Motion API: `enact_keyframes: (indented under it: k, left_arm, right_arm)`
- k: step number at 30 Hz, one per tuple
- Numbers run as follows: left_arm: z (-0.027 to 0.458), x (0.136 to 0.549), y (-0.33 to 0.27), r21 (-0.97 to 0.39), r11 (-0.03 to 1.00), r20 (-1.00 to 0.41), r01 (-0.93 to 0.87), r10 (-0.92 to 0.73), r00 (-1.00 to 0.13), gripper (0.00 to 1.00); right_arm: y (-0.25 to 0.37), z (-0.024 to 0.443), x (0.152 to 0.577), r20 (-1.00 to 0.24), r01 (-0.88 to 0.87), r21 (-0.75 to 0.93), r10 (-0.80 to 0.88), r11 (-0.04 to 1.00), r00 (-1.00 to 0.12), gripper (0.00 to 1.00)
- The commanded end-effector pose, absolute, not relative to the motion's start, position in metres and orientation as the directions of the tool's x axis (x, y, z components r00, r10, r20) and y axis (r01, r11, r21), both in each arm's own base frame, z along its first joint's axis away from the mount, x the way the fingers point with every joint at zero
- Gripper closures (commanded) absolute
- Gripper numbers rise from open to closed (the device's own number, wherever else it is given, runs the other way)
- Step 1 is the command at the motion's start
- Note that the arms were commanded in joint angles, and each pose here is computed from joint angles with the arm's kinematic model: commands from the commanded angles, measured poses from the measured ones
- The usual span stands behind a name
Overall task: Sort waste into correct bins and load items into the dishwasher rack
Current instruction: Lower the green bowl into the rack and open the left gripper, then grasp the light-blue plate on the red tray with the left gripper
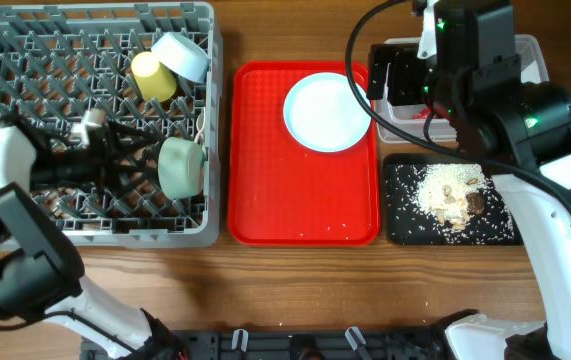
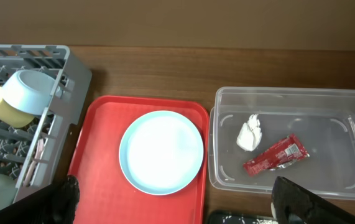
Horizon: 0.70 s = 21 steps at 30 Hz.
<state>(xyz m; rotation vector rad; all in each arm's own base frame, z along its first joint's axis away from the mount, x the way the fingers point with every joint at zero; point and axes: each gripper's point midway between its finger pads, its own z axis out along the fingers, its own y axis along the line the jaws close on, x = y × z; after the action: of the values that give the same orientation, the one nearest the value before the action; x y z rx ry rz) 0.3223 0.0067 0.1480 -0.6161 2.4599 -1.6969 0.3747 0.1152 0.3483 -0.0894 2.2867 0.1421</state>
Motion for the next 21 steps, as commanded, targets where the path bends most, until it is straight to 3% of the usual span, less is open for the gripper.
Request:
enact_keyframes:
  k: [1, 3, 8, 9, 12, 14, 21]
  left_arm:
    - [0.195, 0.333, 0.021, -0.912, 0.345, 0.050, -0.222, -0.444, -0.895, 0.00]
    - [0.219, 0.341, 0.021, -0.900, 0.395, -0.021, -0.186, -0.465, -0.885, 0.00]
    - [0.240, 0.369, 0.004, -0.729, 0.649, -0.199, -0.218, -0.506, -0.839, 0.01]
    - [0.246, 0.376, -0.007, -0.711, 0.677, -0.244, -0.191, -0.492, -0.836, 0.04]
    - [0.267, 0.407, -0.084, -0.678, 0.735, -0.412, 0.008, -0.371, -0.832, 0.25]
    - [0.259, 0.420, -0.125, -0.625, 0.779, -0.467, 0.054, -0.318, -0.825, 0.31]
    - [0.170, 0.437, -0.231, -0.516, 0.851, -0.444, 0.100, -0.166, -0.880, 0.27]
  right_arm:
    - [0.116, 0.345, 0.378, -0.747, -0.117, 0.069, -0.027, 0.991, -0.664, 0.00]
    - [0.116, 0.345, 0.378, -0.748, -0.117, 0.069, -0.026, 0.991, -0.664, 0.00]
    - [0.116, 0.345, 0.378, -0.748, -0.117, 0.069, -0.026, 0.991, -0.663, 0.00]
    - [0.116, 0.345, 0.378, -0.748, -0.117, 0.069, -0.026, 0.991, -0.664, 0.00]
    - [0.116, 0.345, 0.378, -0.748, -0.117, 0.069, -0.026, 0.991, -0.663, 0.00]
    - [0.116, 0.345, 0.378, -0.748, -0.117, 0.069, -0.026, 0.991, -0.663, 0.00]
    - [0.116, 0.345, 0.378, -0.748, -0.117, 0.069, -0.026, 0.991, -0.663, 0.00]
